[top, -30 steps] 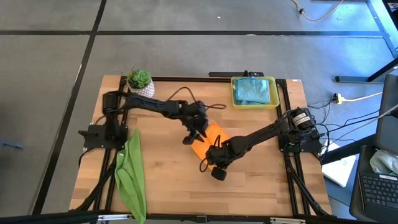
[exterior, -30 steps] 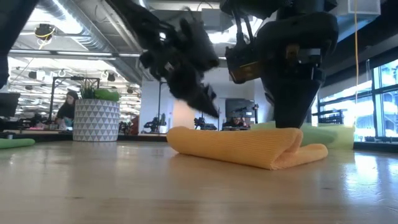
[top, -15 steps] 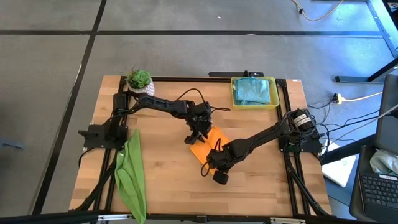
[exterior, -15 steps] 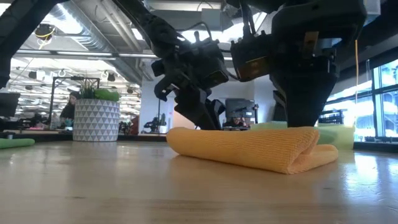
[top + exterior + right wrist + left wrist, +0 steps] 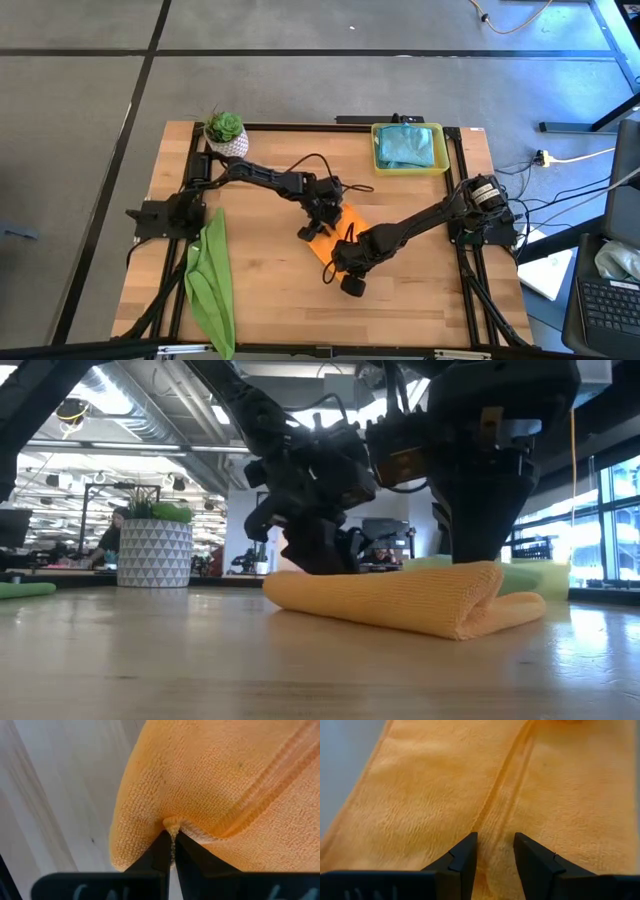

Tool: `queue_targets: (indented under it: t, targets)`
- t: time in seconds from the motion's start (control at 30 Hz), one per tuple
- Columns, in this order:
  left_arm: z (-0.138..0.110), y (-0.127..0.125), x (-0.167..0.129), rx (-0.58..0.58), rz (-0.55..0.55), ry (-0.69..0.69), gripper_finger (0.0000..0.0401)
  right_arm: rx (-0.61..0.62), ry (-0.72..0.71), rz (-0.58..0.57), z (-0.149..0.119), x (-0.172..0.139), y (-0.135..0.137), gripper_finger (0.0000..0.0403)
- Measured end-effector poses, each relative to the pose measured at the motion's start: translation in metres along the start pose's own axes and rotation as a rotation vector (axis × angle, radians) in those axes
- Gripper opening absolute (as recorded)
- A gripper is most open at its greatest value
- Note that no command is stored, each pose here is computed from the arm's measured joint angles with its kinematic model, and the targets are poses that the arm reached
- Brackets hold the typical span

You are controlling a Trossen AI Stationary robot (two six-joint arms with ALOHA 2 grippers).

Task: Fold microfiber towels
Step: Fold the orange microfiber towel

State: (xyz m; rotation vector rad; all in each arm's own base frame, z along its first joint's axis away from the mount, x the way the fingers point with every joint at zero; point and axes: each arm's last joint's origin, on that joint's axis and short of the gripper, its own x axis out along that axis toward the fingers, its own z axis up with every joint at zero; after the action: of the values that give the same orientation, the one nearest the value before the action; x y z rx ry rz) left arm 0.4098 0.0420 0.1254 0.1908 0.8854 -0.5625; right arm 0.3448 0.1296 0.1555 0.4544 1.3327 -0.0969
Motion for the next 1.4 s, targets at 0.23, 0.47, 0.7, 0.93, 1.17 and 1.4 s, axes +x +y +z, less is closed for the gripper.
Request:
queue_targets:
  t: [0.23,0.47,0.7,0.93,1.17,1.4]
  targets:
    - [0.003,0.008,-0.009,0.011,0.059,-0.013,0.0122,-0.004,-0.004,0.012,0.0,0.0,0.002,0.0026]
    - [0.004,0.01,-0.01,0.055,0.023,-0.035,0.0122,-0.007,-0.006,0.021,0.0,0.0,0.003,0.0026]
    - [-0.005,0.006,-0.001,0.023,-0.028,0.029,0.0122,-0.012,-0.01,0.025,-0.001,0.0,0.004,0.0008]
    - [-0.002,0.006,0.001,0.023,0.025,0.027,0.0122,-0.015,-0.014,0.03,0.0,0.0,0.005,0.0018]
    - [-0.001,0.005,0.002,0.002,0.039,0.038,0.0122,-0.018,-0.014,0.028,-0.001,0.0,0.005,0.0006]
    - [0.003,0.0,0.002,-0.051,0.07,0.058,0.0104,-0.015,-0.01,-0.011,-0.002,0.0,0.003,0.0004]
